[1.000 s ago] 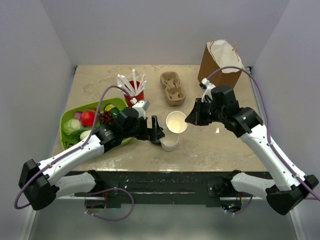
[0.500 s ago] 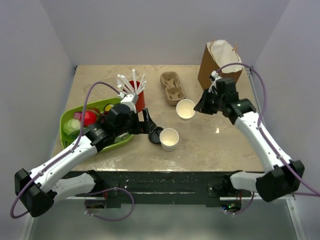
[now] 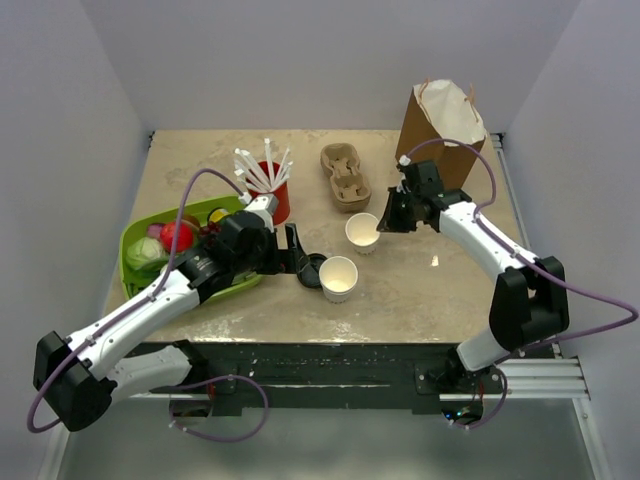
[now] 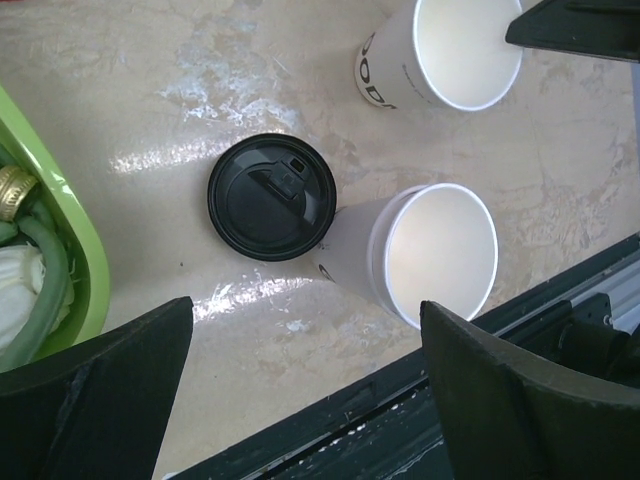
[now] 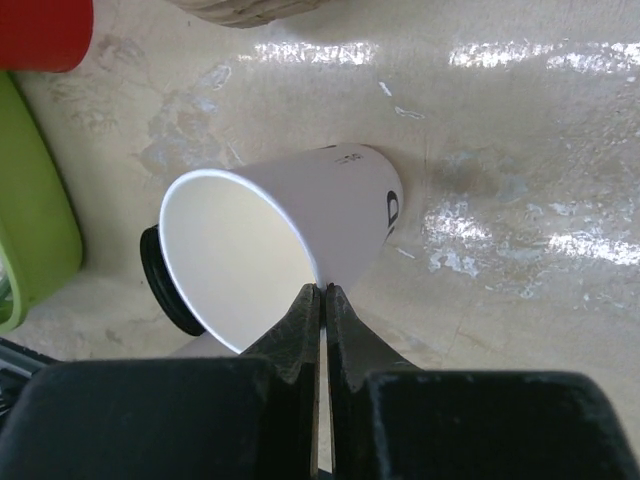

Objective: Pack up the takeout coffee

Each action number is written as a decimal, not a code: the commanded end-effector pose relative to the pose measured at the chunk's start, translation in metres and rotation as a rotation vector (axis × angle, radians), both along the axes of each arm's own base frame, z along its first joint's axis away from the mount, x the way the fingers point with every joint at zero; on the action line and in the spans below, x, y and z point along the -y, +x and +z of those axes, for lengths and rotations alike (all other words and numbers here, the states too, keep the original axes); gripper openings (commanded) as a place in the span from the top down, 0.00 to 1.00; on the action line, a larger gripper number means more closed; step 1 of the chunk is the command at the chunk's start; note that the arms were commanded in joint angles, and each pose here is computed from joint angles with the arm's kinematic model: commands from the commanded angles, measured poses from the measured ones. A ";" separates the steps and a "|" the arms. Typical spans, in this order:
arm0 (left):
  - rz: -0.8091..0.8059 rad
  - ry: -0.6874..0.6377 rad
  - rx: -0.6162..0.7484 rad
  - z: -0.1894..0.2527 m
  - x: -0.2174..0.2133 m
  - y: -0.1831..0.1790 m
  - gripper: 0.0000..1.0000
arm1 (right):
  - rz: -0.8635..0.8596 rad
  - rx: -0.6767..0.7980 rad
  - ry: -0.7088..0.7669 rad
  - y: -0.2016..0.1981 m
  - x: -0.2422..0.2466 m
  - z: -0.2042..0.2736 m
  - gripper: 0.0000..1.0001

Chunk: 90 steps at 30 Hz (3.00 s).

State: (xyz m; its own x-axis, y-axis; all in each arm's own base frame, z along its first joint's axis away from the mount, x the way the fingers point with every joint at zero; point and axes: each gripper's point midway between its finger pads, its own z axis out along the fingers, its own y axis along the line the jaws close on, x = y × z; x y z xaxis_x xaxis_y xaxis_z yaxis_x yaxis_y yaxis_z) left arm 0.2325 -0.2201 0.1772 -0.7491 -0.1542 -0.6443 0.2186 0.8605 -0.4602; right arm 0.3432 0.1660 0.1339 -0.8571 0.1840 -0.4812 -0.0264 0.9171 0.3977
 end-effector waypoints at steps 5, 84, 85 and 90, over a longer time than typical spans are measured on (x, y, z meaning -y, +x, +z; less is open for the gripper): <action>-0.070 -0.034 -0.001 -0.003 0.013 -0.001 0.00 | -0.059 0.069 -0.047 0.016 0.010 0.016 0.68; -0.058 0.209 -0.115 -0.060 0.072 0.039 0.04 | -0.393 -0.031 -0.501 -0.081 0.158 0.027 0.51; -0.061 0.228 -0.124 -0.067 0.073 0.040 0.08 | -0.410 0.005 -0.492 -0.077 0.159 0.039 0.46; -0.077 0.262 -0.139 -0.077 0.089 0.044 0.22 | -0.499 0.236 -0.469 -0.071 0.172 0.093 0.22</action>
